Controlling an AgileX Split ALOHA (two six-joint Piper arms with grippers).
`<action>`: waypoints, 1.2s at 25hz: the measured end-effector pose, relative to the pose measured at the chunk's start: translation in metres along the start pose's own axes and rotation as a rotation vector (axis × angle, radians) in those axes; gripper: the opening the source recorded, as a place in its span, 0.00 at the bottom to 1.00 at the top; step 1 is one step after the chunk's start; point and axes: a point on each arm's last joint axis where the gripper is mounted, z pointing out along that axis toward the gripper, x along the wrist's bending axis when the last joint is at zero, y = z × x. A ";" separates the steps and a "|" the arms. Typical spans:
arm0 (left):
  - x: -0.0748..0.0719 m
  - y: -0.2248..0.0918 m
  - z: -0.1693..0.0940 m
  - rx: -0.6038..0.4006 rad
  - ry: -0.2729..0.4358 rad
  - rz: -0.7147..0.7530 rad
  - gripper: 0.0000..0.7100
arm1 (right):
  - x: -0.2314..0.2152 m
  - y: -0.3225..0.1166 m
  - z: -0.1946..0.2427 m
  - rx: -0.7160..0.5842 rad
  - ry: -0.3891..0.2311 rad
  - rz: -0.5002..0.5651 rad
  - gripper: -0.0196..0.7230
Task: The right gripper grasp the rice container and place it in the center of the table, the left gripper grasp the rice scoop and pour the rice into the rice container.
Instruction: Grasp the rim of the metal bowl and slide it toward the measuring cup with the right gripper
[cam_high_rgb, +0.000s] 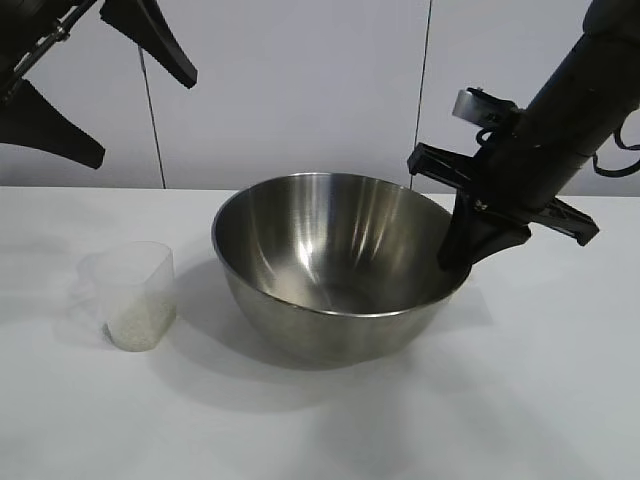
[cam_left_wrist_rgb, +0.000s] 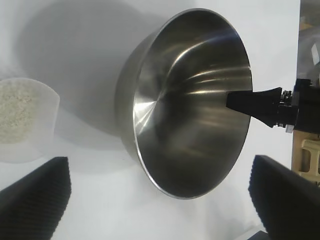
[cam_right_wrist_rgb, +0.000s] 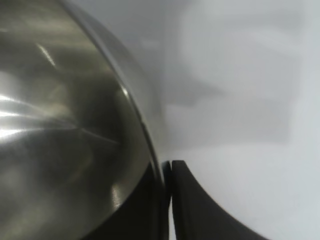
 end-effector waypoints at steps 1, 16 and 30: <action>0.000 0.000 0.000 0.000 0.000 0.000 0.98 | 0.005 -0.001 0.002 0.003 0.002 -0.013 0.04; 0.000 0.000 0.000 0.000 0.000 0.000 0.98 | 0.012 -0.006 0.015 0.022 -0.016 -0.050 0.04; 0.000 0.000 0.000 0.000 0.000 0.000 0.98 | 0.009 -0.007 0.015 0.030 -0.047 -0.049 0.04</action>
